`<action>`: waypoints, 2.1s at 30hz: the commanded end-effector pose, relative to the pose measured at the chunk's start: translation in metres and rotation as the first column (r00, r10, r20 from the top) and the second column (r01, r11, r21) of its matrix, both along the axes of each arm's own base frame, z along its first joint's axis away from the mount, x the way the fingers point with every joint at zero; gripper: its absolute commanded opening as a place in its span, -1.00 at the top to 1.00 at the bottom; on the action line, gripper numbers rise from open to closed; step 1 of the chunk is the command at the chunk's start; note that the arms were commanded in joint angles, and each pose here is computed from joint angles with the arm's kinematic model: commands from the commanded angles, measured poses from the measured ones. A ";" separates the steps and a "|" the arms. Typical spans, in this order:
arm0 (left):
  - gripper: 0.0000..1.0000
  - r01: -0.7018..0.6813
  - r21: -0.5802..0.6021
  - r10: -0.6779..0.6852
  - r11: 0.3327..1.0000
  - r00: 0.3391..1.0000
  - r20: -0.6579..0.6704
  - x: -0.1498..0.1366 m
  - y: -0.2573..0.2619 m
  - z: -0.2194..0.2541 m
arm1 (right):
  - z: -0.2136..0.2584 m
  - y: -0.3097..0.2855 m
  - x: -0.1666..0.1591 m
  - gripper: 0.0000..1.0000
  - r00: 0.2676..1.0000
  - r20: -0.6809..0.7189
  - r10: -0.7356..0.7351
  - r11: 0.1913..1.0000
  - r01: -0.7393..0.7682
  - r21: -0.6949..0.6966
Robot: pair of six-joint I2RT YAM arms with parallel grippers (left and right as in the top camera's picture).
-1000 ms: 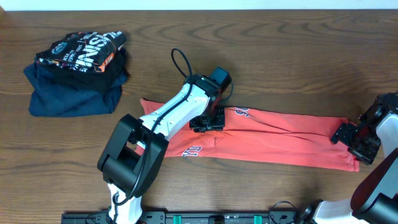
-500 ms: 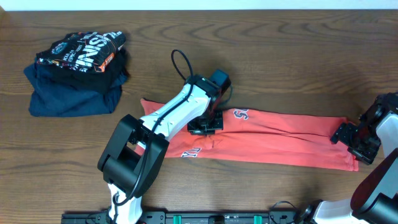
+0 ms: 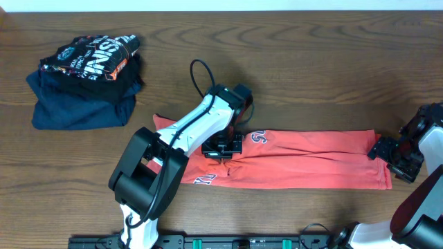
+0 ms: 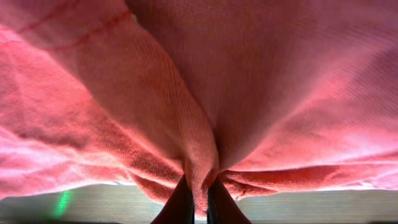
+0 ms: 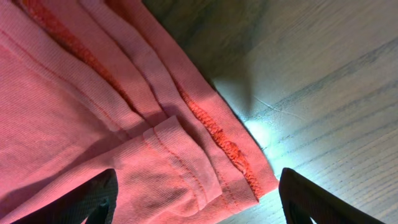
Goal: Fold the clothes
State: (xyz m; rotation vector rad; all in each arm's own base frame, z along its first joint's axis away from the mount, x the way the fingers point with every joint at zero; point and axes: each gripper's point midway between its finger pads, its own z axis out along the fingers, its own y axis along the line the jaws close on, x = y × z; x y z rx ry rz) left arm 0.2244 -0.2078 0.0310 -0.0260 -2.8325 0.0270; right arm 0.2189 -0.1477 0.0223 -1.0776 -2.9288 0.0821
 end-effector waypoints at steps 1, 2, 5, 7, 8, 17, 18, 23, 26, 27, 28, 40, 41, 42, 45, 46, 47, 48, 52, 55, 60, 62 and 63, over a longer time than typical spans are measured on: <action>0.84 0.021 0.039 -0.021 0.999 1.000 -0.015 -0.008 0.011 -0.010 | 0.003 -0.002 -0.001 -0.62 1.000 0.013 -0.005 1.000 0.005 -0.003; 0.84 0.021 0.039 -0.021 0.999 1.000 -0.015 -0.009 0.011 -0.012 | 0.003 -0.002 -0.001 -0.62 1.000 0.013 -0.005 1.000 0.005 -0.003; 0.82 0.021 0.032 -0.021 0.999 1.000 -0.004 -0.007 0.010 -0.016 | 0.003 -0.002 0.001 -0.56 1.000 0.023 0.004 1.000 -0.004 -0.001; 0.76 0.021 0.020 -0.021 1.000 1.000 0.013 -0.003 0.007 -0.017 | 0.003 -0.001 0.005 -0.52 0.999 0.042 0.025 1.000 -0.025 0.008; 0.73 0.020 0.010 -0.021 1.000 0.999 0.027 0.000 0.005 -0.018 | 0.003 0.000 0.009 -0.50 0.998 0.057 0.040 0.999 -0.041 0.018; 0.49 -0.012 -0.048 0.018 0.999 0.994 0.109 0.025 0.000 0.002 | -0.003 0.012 0.014 -0.52 0.985 0.087 0.149 0.984 -0.157 0.084; 0.47 -0.016 -0.054 0.022 0.998 0.993 0.116 0.027 0.001 0.006 | -0.005 0.012 0.014 -0.52 0.985 0.081 0.150 0.984 -0.157 0.089; -0.20 -0.022 -0.081 0.035 0.996 0.987 0.154 0.028 0.005 0.030 | -0.021 0.016 0.007 -0.51 0.985 0.029 0.169 0.976 -0.171 0.136; -0.33 -0.020 -0.096 0.037 0.995 0.984 0.175 0.029 0.004 0.038 | -0.031 0.019 0.003 -0.52 0.986 -0.001 0.168 0.972 -0.165 0.164; -0.33 -0.020 -0.098 0.037 0.995 0.983 0.177 0.029 0.004 0.039 | -0.035 0.020 0.002 -0.52 0.986 -0.010 0.168 0.971 -0.164 0.172; -0.33 -0.020 -0.098 0.038 0.995 0.983 0.178 0.029 0.004 0.040 | -0.037 0.020 0.001 -0.52 0.986 -0.017 0.168 0.970 -0.162 0.179; -0.33 -0.077 -0.033 0.082 0.997 0.978 0.194 0.041 0.033 0.039 | -0.045 0.025 0.002 0.37 0.986 -0.013 0.164 0.964 -0.158 0.213; -0.33 -0.091 -0.031 0.095 0.995 0.977 0.192 0.043 0.038 0.039 | -0.045 0.025 0.003 0.49 0.986 -0.012 0.164 0.964 -0.158 0.213; -0.33 -0.103 -0.030 0.107 0.994 0.976 0.190 0.045 0.042 0.040 | -0.045 0.025 0.003 0.60 0.986 -0.011 0.164 0.964 -0.158 0.212; -0.33 -0.127 -0.029 0.131 0.991 0.974 0.186 0.050 0.053 0.040 | -0.045 0.024 0.004 0.91 0.986 -0.008 0.164 0.965 -0.159 0.209; -0.33 -0.135 -0.029 0.138 0.990 0.973 0.186 0.051 0.056 0.040 | -0.045 0.024 0.004 0.98 0.986 -0.006 0.164 0.965 -0.159 0.208; -0.33 -0.139 -0.030 0.142 0.990 0.972 0.187 0.052 0.058 0.041 | -0.045 0.024 0.005 0.98 0.987 -0.005 0.164 0.965 -0.159 0.207; -0.33 -0.146 -0.031 0.149 0.989 0.971 0.188 0.054 0.061 0.041 | -0.044 0.023 0.006 0.98 0.987 -0.002 0.163 0.966 -0.159 0.204; -0.33 -0.166 -0.046 0.172 0.985 0.963 0.209 0.060 0.071 0.048 | -0.032 0.006 0.013 0.98 0.994 -0.026 0.107 0.984 -0.102 0.149; -0.33 -0.170 -0.062 0.180 0.984 0.956 0.234 0.064 0.079 0.056 | -0.015 -0.015 0.020 0.98 0.998 -0.035 0.046 0.995 -0.043 0.092; -0.33 -0.194 -0.068 0.206 0.979 0.938 0.278 0.071 0.091 0.068 | 0.029 -0.053 0.037 0.98 1.000 0.001 -0.025 1.000 0.025 0.014; -0.33 -0.204 -0.071 0.215 0.976 0.935 0.283 0.071 0.094 0.071 | 0.047 -0.070 0.036 0.98 0.999 -0.014 -0.051 0.998 0.050 -0.047; -0.33 -0.208 -0.072 0.220 0.976 0.933 0.285 0.072 0.096 0.071 | 0.056 -0.077 0.036 0.98 0.998 -0.019 -0.054 0.996 0.053 -0.070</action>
